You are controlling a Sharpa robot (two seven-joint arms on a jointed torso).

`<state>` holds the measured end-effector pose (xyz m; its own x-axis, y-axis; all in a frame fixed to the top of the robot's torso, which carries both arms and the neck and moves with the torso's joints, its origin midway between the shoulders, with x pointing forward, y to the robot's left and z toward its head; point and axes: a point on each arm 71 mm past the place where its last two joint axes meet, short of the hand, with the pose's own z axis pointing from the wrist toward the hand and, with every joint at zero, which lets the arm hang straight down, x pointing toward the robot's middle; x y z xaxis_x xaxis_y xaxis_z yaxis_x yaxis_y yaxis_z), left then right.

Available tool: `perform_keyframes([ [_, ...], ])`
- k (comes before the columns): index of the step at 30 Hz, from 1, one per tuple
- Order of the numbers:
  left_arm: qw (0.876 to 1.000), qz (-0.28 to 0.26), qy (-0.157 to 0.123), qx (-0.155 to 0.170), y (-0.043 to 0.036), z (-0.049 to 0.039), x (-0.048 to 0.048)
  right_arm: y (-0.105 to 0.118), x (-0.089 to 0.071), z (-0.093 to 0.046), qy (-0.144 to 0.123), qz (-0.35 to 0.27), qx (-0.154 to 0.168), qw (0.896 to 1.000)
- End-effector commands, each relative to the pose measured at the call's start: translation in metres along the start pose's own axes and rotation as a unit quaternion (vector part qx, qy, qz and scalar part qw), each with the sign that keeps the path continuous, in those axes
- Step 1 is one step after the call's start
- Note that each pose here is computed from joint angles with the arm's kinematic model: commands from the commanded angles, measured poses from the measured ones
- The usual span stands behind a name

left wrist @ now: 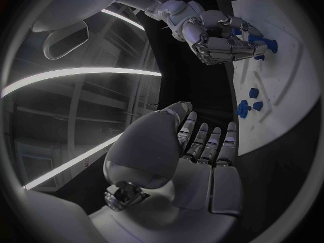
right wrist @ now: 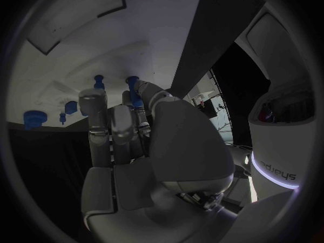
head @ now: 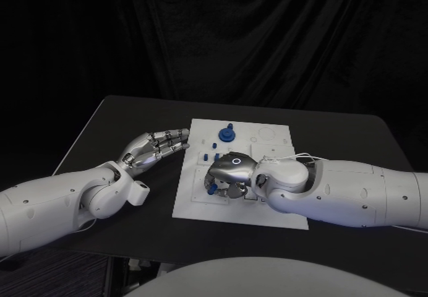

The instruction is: Assemble the parts on the task board

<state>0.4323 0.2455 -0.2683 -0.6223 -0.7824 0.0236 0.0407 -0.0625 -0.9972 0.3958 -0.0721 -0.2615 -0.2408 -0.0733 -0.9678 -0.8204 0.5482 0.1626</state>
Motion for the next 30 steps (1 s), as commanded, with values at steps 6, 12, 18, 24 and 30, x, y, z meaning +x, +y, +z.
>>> perform_keyframes([
  [6, 0.999, -0.007, 0.004, 0.044, -0.0052, 0.0005, 0.0017, 0.002, 0.002, 0.002, 0.008, -0.003, -0.007, 1.0],
  [12, 0.999, -0.007, 0.004, 0.044, -0.0044, 0.0004, 0.0014, 0.001, 0.002, 0.001, 0.004, 0.004, -0.007, 1.0],
  [18, 0.999, -0.007, 0.003, 0.043, -0.0039, -0.0009, 0.0007, -0.003, -0.002, -0.006, -0.019, 0.01, 0.0, 1.0],
  [24, 0.999, -0.006, 0.001, 0.043, -0.0036, -0.0021, 0.0001, -0.015, -0.026, -0.027, -0.08, 0.042, 0.013, 0.996],
  [30, 0.999, -0.004, -0.003, 0.042, -0.0037, -0.0037, -0.0018, -0.04, -0.064, -0.064, -0.13, 0.087, 0.055, 0.986],
])
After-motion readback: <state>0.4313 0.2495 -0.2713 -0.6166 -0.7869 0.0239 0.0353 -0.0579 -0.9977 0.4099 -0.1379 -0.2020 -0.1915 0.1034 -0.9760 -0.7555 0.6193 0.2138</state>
